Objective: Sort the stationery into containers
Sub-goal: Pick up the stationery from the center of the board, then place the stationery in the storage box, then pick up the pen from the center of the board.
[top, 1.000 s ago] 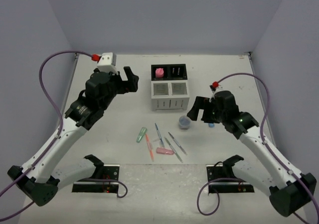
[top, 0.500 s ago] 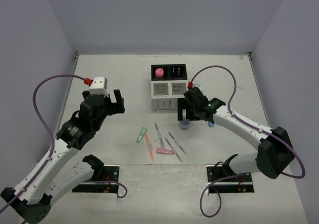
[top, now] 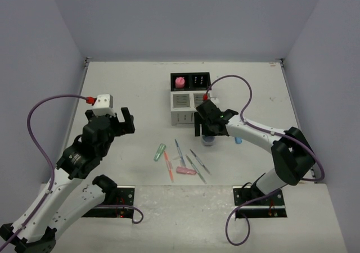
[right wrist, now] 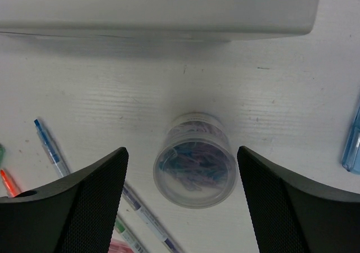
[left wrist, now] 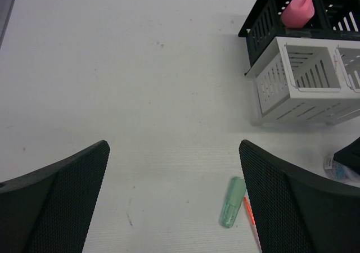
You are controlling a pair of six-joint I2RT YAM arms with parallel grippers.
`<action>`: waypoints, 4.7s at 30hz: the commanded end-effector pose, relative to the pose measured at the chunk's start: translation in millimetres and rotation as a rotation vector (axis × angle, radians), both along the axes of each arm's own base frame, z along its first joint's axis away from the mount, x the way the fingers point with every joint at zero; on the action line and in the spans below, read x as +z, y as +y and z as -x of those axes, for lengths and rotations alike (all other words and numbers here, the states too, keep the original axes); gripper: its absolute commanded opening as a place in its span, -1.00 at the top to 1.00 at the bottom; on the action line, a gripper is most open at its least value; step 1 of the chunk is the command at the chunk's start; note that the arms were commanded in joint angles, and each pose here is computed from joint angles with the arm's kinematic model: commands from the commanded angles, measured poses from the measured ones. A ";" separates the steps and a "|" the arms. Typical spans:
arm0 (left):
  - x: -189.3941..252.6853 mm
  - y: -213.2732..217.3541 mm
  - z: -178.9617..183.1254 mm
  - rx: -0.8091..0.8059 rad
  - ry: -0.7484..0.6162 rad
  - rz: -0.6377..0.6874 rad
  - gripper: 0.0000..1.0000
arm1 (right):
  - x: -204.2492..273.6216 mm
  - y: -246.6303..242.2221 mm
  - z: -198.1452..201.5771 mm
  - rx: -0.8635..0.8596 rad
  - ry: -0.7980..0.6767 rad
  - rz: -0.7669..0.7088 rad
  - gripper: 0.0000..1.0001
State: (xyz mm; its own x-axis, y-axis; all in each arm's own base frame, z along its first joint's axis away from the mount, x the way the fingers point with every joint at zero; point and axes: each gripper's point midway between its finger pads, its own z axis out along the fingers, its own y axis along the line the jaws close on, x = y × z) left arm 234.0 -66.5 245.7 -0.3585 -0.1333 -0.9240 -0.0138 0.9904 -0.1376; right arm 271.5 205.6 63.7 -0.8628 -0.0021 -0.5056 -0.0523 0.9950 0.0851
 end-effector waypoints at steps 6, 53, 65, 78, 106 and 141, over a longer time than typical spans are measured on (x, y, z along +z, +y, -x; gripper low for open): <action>-6.3 -3.6 -6.4 -0.017 0.014 -0.032 -1.00 | -12.0 -10.9 7.5 -0.055 -0.006 0.055 -0.58; -15.3 -20.2 -8.9 -0.103 0.028 -0.029 -1.00 | 186.1 8.6 -209.2 0.053 -0.358 0.091 1.00; -16.5 -21.2 -9.2 -0.109 0.033 -0.032 -1.00 | 154.0 21.9 -228.5 0.103 -0.352 0.090 0.95; -17.2 -23.1 -9.6 -0.118 0.035 -0.031 -1.00 | 130.4 24.1 -224.9 0.102 -0.308 0.073 0.18; -19.3 -24.6 -10.5 -0.123 0.043 -0.036 -1.00 | 158.7 20.3 -244.7 0.104 -0.381 0.066 -0.13; -34.2 -28.5 -16.1 -0.122 0.102 -0.061 -1.00 | 189.5 -50.0 -33.4 -0.038 -0.469 -0.256 -0.97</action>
